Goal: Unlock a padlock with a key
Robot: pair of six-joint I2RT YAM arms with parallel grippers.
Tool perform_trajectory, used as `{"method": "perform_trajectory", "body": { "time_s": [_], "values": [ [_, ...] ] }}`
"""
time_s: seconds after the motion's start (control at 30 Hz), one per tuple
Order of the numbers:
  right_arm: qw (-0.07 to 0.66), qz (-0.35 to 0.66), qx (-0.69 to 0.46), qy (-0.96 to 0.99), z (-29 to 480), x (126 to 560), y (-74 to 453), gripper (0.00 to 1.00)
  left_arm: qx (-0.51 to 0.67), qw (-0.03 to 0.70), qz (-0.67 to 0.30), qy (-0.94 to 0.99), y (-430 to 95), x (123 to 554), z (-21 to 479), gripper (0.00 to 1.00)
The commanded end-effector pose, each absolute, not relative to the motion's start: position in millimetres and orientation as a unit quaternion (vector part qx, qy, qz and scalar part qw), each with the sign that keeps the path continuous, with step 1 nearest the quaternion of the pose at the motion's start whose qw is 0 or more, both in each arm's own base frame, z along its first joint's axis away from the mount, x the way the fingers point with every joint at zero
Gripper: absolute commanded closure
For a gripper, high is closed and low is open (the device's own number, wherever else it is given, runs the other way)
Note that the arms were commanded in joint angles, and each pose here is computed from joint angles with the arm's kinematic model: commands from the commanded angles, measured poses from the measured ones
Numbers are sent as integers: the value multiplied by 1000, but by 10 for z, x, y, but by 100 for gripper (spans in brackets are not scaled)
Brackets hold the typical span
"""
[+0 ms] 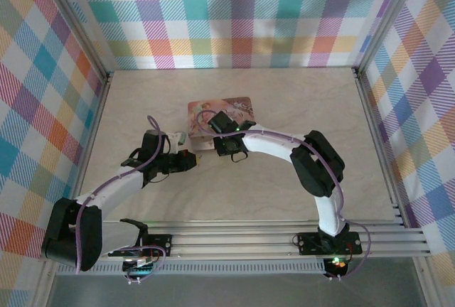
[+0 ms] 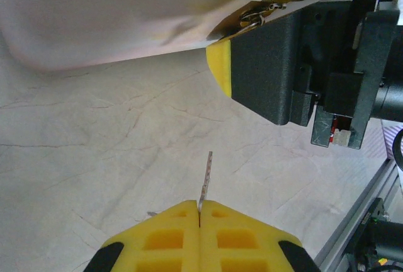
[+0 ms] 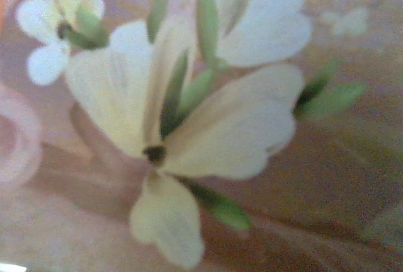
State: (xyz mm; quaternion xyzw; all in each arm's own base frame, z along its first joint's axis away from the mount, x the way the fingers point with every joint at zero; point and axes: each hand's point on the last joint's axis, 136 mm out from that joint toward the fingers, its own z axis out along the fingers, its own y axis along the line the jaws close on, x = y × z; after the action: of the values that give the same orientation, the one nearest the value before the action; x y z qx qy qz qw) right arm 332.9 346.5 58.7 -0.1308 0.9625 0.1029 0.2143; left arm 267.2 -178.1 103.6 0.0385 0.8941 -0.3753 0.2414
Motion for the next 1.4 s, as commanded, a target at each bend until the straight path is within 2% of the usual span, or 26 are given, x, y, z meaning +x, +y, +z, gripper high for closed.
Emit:
{"method": "perform_trajectory", "body": {
  "time_s": [0.0, 0.23, 0.43, 0.73, 1.03, 1.37],
  "values": [
    [234, 127, -133, 955, 887, 3385, 3521, 99, 60, 251, -387, 885, -1846, 2631, 1097, 100],
    [223, 129, -112, 960, 913, 3361, 3510, 99, 58, 249, -378, 890, -1824, 2620, 1060, 100],
    [229, 109, -91, 963, 989, 3396, 3427, 69, 58, 249, -379, 890, -1838, 2644, 1048, 100],
    [251, 112, -80, 958, 892, 3493, 3460, 55, 60, 251, -376, 890, -1828, 2622, 1069, 100],
    [257, 85, -70, 960, 645, 3549, 3411, 50, 58, 252, -369, 893, -1808, 2630, 1046, 100],
    [269, 71, -65, 958, 485, 3631, 3397, 52, 57, 258, -366, 892, -1813, 2694, 1082, 100]
  ]
}}
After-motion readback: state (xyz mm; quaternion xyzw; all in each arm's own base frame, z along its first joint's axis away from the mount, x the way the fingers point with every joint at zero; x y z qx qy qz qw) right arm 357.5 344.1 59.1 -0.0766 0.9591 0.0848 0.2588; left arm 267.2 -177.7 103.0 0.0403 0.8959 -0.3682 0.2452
